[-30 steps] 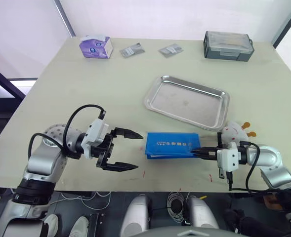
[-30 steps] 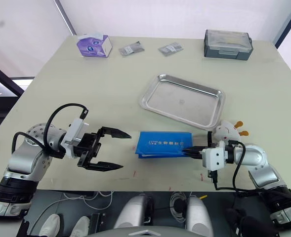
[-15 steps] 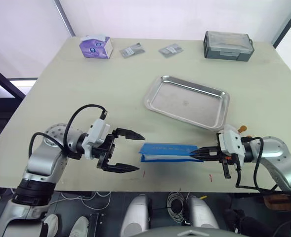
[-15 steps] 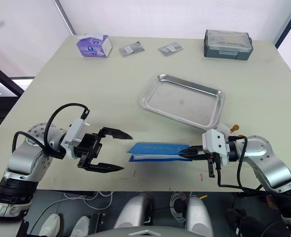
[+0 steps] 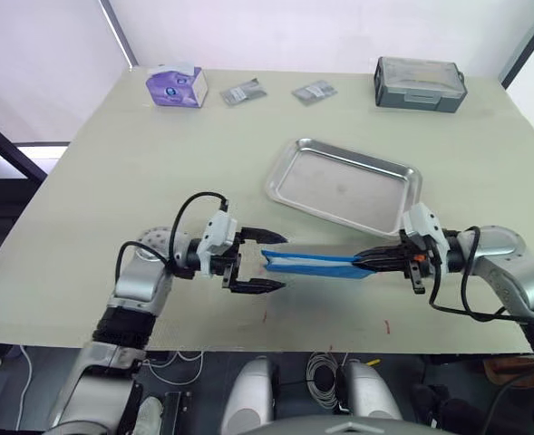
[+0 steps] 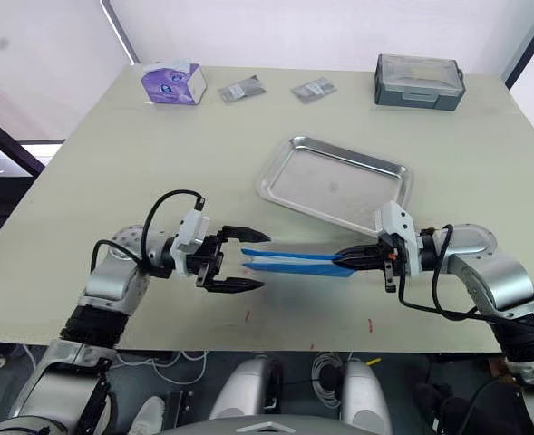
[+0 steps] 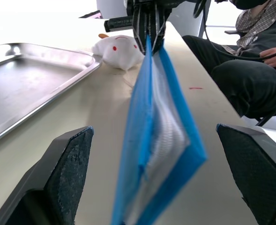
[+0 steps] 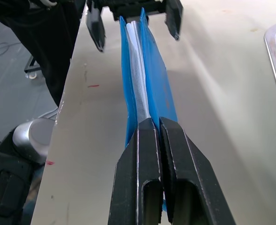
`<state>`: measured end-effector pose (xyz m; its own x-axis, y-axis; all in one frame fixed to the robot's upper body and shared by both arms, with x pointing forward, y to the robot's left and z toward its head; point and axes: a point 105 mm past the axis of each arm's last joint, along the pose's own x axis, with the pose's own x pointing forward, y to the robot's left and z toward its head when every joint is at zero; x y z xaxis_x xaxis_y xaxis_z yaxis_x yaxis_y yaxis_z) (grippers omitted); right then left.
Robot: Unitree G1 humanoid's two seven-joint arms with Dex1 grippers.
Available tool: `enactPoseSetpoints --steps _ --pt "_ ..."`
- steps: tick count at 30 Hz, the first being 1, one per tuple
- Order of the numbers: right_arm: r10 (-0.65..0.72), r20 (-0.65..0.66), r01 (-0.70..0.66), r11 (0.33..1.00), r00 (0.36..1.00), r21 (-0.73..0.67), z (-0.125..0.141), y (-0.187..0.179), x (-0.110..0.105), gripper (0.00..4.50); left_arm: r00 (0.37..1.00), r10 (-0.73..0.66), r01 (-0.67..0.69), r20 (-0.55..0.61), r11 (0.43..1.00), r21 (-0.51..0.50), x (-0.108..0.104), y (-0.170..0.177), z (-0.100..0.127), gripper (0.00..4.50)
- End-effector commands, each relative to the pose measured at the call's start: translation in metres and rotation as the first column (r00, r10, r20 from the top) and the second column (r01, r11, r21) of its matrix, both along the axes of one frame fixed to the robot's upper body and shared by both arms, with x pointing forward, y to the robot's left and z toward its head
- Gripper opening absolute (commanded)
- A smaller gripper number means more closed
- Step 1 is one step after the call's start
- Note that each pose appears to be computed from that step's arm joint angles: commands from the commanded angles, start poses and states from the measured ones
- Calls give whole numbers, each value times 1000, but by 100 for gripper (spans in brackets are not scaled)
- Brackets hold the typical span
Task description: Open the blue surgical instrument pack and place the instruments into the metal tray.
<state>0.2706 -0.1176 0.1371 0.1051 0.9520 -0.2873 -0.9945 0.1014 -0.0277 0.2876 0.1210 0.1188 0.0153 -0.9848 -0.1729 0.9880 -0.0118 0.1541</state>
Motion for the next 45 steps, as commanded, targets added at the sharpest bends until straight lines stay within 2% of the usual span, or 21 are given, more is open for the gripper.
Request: enactPoseSetpoints --steps 1,3,6,8,13,14,17,20,23,28,35,41,44,45 --pt "-10 36 10 1000 999 7 9 -2 5 8 1000 -13 13 20 1000 -5 4 -1 1 450" --pt "-17 39 16 1000 999 8 9 -2 6 8 1000 -29 29 -2 999 -26 3 -3 2 450" --pt "-29 45 29 1000 999 8 10 -2 8 0 999 -41 41 -12 998 -45 3 -4 4 370" --pt "-39 52 38 999 998 9 10 -3 9 0 999 -47 46 -19 998 -39 3 -3 4 287" --pt "-52 72 51 999 996 8 11 -4 10 0 998 -53 52 -28 998 -30 4 -2 2 27" --pt "-54 84 54 999 995 6 12 -4 11 0 998 -53 52 -28 998 -31 4 -2 2 12" --pt "-84 116 84 996 990 7 15 -6 13 0 998 -48 47 -31 998 -35 6 -4 -1 12" --pt "-108 120 105 994 987 29 22 -12 7 87 999 -39 38 -31 999 -38 7 -5 -3 0" --pt "-156 138 153 988 978 30 29 -27 2 229 999 -36 35 -30 999 -39 6 -7 -6 0" --pt "-291 154 290 957 944 29 38 -64 -1 433 999 -24 23 -26 999 -42 6 -9 -8 0" --pt "-514 155 518 855 844 14 25 -115 12 443 999 -45 45 -7 999 -25 6 -9 -8 0" --pt "-606 65 609 783 793 -128 -20 -139 10 443 999 -54 54 7 998 -19 11 -11 -5 0" --pt "-606 -7 600 789 795 -130 -26 -137 3 366 998 -59 59 8 998 -22 12 -13 -4 0" --pt "-604 -20 597 791 796 -131 -26 -136 2 315 998 -61 61 8 998 -22 12 -13 -4 0"
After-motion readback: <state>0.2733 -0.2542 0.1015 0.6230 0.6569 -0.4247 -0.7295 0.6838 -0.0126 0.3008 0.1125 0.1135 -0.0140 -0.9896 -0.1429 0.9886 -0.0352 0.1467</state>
